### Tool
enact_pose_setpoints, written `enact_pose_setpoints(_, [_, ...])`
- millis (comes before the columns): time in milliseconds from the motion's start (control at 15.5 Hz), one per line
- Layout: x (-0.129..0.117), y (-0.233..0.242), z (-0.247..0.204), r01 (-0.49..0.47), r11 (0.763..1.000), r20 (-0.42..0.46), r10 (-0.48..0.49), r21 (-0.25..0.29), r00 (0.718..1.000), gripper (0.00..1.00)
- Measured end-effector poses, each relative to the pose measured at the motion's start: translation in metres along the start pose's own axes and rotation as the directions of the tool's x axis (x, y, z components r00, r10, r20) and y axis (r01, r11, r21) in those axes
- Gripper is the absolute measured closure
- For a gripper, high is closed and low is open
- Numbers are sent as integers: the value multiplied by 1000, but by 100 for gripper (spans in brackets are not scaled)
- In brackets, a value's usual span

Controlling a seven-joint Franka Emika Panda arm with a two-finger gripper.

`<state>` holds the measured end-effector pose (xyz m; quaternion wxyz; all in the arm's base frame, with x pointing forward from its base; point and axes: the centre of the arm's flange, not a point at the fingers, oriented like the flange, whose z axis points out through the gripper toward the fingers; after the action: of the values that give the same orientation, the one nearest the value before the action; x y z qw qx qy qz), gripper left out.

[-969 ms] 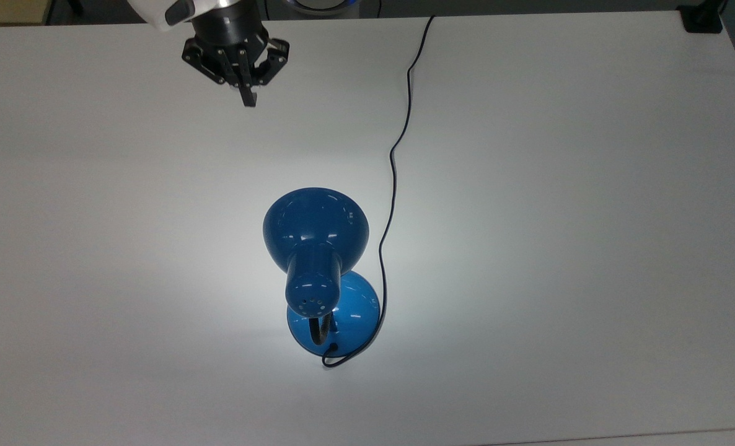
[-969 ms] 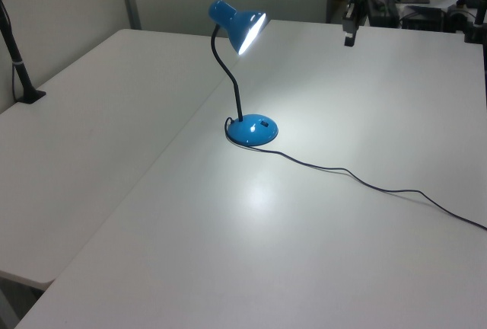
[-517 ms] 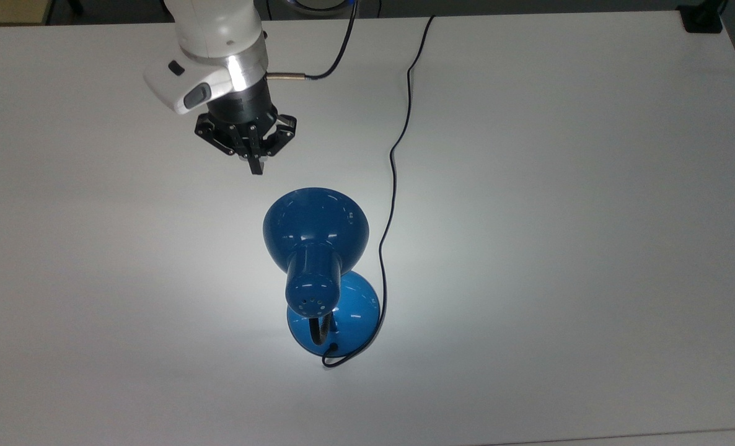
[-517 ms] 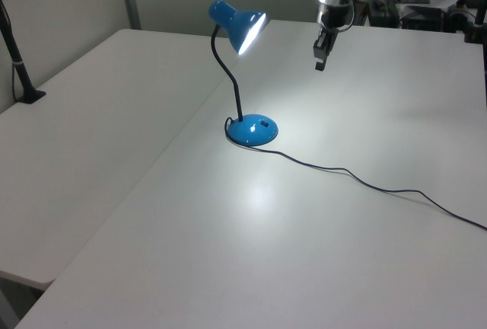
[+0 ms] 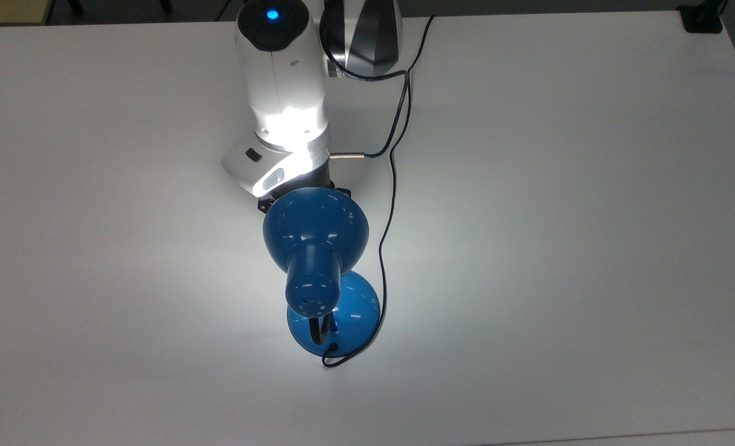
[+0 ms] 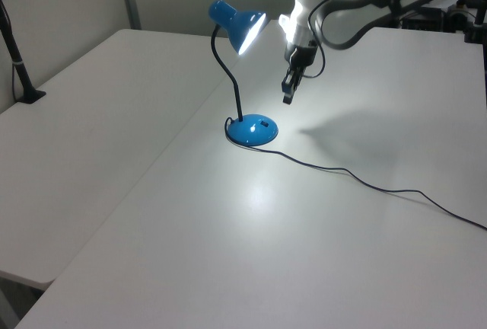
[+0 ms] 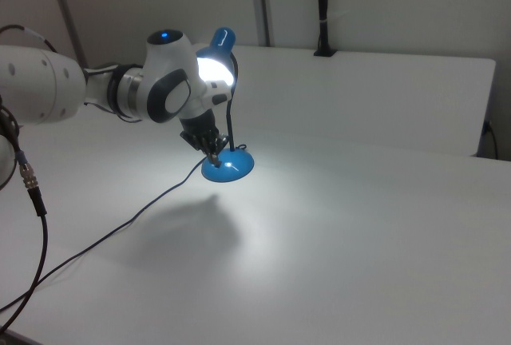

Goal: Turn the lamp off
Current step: 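Lower the gripper down onto the switch on the lamp base, then press the switch on the lamp base with the gripper tips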

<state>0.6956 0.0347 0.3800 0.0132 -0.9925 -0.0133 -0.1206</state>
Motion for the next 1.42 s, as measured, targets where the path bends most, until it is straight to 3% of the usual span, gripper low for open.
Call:
enact_pose_setpoints(258, [3,-10,27,-7,1000,-17,7,1,1000,99])
enact_pose_setpoints(840, [25,-27,41,-28,1000,-62,28,7,998,99])
enact_pose_setpoints(1421, [25,-35,54,-13,1000,-51,13,0,999,99])
